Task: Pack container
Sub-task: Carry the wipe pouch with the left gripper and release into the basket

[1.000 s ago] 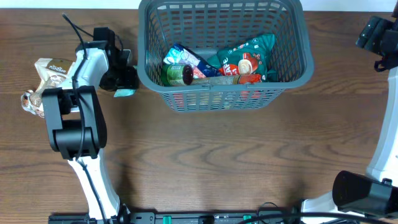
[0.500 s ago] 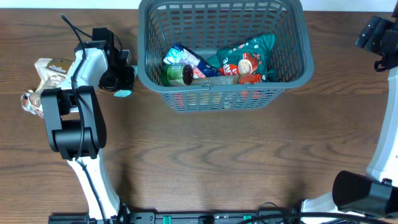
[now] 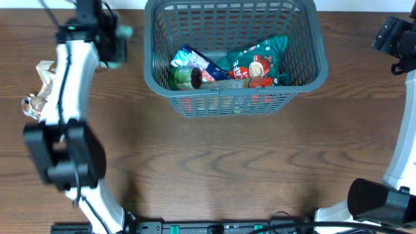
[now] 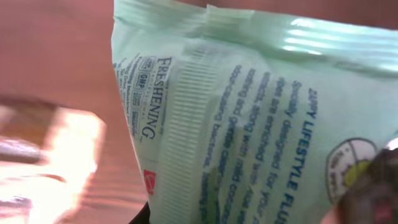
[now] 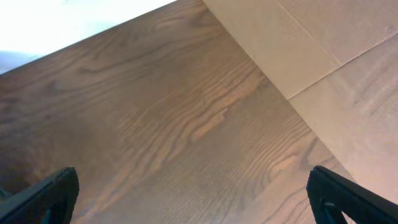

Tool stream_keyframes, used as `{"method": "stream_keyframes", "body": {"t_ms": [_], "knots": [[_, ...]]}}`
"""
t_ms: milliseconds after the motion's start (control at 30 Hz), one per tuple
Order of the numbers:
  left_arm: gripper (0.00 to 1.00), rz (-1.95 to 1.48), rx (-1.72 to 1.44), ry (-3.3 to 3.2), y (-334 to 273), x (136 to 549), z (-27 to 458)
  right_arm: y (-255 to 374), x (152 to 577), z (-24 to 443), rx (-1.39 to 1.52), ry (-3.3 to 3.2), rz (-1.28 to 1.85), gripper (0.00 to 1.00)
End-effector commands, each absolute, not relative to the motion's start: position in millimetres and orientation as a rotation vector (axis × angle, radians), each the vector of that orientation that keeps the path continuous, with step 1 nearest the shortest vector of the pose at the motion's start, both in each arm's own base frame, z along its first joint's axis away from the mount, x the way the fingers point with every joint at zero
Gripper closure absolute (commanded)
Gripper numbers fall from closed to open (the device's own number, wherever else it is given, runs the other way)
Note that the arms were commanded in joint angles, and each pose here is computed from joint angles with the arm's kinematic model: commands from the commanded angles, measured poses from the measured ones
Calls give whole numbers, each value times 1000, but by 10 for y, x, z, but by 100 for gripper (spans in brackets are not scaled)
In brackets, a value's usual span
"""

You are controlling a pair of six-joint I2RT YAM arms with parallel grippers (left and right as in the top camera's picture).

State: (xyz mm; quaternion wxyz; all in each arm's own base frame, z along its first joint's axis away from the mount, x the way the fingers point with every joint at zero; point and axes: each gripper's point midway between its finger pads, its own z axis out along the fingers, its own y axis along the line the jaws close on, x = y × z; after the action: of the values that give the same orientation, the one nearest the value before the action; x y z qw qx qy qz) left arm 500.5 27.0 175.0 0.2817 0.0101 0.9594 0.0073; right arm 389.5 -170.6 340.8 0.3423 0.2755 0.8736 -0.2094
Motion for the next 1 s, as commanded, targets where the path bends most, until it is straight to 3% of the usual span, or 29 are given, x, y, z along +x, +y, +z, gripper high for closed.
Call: {"method": "stream_keyframes", "body": {"t_ms": [0,233,400,700,967], "knots": [[94,65,-72,2344,368,4968,2678,-1734,3843,3533,742,2229,-539,1],[94,-207,70,2042,-193,4670,3822,-1734,3843,3532,742,2229,-539,1],[94,-476,391,1906,-957,4397,4163,-1734,3843,3533,742,2229,-539,1],[94,-654,670,1911,-1917,4231,3882,-1734,3843,3533,742,2229,-539,1],[94,-761,797,2052,-2573,4276,3149,-1734,3843,3532,742,2229,-539,1]]}}
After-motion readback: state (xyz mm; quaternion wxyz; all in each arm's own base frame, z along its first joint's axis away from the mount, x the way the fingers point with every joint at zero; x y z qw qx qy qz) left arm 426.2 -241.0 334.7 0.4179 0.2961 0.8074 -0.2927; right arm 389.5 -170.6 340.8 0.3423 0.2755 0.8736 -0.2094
